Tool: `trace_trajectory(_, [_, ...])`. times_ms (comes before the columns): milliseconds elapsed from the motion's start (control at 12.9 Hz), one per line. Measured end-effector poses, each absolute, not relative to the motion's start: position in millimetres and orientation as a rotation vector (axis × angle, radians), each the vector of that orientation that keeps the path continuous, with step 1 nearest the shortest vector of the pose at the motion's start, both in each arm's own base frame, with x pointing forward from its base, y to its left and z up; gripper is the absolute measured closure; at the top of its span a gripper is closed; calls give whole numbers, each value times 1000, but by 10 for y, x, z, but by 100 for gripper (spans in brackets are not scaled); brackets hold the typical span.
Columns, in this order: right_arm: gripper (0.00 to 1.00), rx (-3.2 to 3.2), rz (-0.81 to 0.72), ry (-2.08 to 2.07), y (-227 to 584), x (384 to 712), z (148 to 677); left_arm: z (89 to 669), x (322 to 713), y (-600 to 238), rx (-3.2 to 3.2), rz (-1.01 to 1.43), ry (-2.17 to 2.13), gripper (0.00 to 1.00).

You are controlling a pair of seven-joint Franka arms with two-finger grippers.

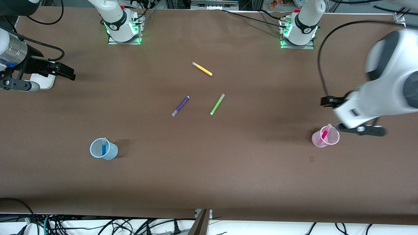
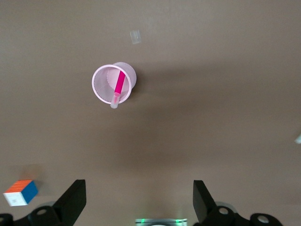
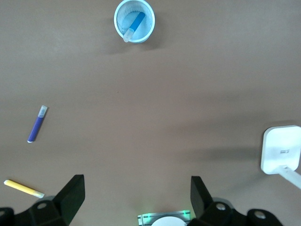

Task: Place pink and blue markers in matching cups

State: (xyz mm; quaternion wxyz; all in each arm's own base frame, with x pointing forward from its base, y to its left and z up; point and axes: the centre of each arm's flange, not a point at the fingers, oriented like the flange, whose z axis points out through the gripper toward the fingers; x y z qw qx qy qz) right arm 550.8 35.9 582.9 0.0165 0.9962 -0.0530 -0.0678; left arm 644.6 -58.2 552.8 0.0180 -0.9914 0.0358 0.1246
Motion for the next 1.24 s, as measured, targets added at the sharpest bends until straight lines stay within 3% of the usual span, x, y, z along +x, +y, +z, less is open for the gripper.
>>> trace_trajectory(233, [0,3093,-188,-143,417,5481,5895,5965,6338,-326,-3142,126,-2,0])
trace_trajectory(465, [0,3094,-176,-139,429,5460,5937,6028,5925,-193,-3141,-73,-93,0])
trace_trajectory(698, [0,3095,-174,-109,535,5455,5944,6004,5613,-209,-3132,-43,-94,0])
trace_trajectory(1240, [0,3096,-167,-101,553,5473,5961,5878,5577,-239,-3129,28,-88,0])
